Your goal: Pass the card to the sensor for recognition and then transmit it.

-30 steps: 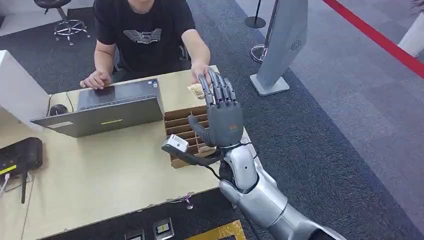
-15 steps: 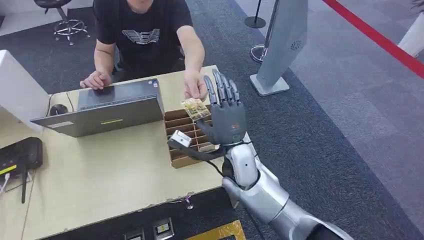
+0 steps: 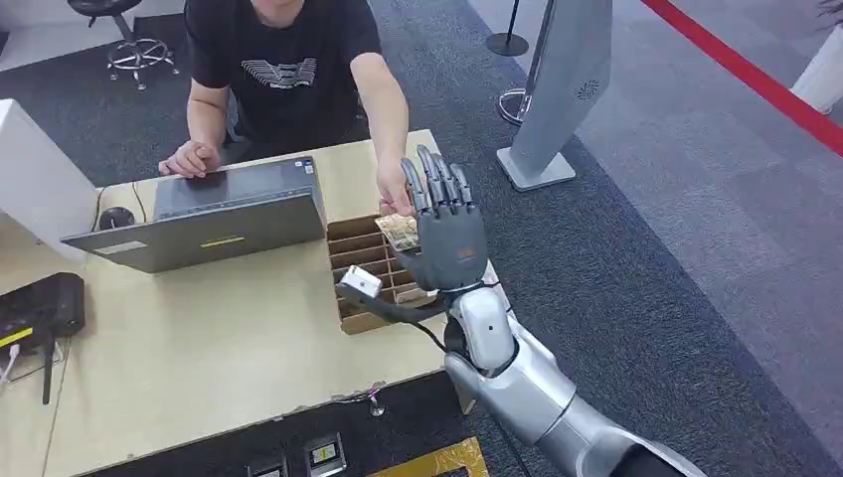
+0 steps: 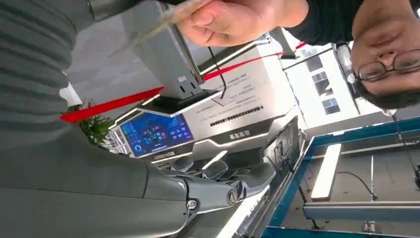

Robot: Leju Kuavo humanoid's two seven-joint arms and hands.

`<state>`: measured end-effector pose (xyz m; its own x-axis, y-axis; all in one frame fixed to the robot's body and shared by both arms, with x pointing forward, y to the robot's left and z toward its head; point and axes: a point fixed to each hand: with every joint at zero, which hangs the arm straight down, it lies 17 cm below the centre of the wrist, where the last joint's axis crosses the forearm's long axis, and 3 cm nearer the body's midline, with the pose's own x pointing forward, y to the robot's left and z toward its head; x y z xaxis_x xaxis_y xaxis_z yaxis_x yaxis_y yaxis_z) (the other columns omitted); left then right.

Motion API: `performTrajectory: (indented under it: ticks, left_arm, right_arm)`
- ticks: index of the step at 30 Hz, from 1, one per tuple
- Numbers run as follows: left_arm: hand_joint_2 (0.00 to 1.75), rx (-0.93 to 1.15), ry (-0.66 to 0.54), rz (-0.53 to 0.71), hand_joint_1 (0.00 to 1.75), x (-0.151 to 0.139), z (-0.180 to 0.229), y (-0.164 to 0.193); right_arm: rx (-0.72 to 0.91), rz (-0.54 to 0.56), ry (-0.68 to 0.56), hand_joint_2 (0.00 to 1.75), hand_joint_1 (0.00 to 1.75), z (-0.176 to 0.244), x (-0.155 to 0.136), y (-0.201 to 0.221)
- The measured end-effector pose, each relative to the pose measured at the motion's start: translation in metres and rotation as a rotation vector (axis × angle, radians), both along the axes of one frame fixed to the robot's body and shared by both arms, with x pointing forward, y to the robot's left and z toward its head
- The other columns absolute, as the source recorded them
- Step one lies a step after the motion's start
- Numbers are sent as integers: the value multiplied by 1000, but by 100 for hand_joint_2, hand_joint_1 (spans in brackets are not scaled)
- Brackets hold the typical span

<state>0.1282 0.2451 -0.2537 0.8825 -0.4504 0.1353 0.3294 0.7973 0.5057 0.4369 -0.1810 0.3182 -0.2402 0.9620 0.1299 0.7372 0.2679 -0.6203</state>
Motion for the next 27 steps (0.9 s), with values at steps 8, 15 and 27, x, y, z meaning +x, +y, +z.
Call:
performTrajectory:
  ticks: [8,15,27]
  left_arm:
    - [0,0,-1,-7,0,0,0,-1]
    - [0,1,-2,-9,0,1,0,-1]
    - [0,5,-3,-9,0,2,1,0]
  right_arm:
    - [-13,10,1,175,175,-2,0,2]
    - [-20,6,5,175,175,-4,0,2]
    - [-20,4,17,175,175,-9,1,1]
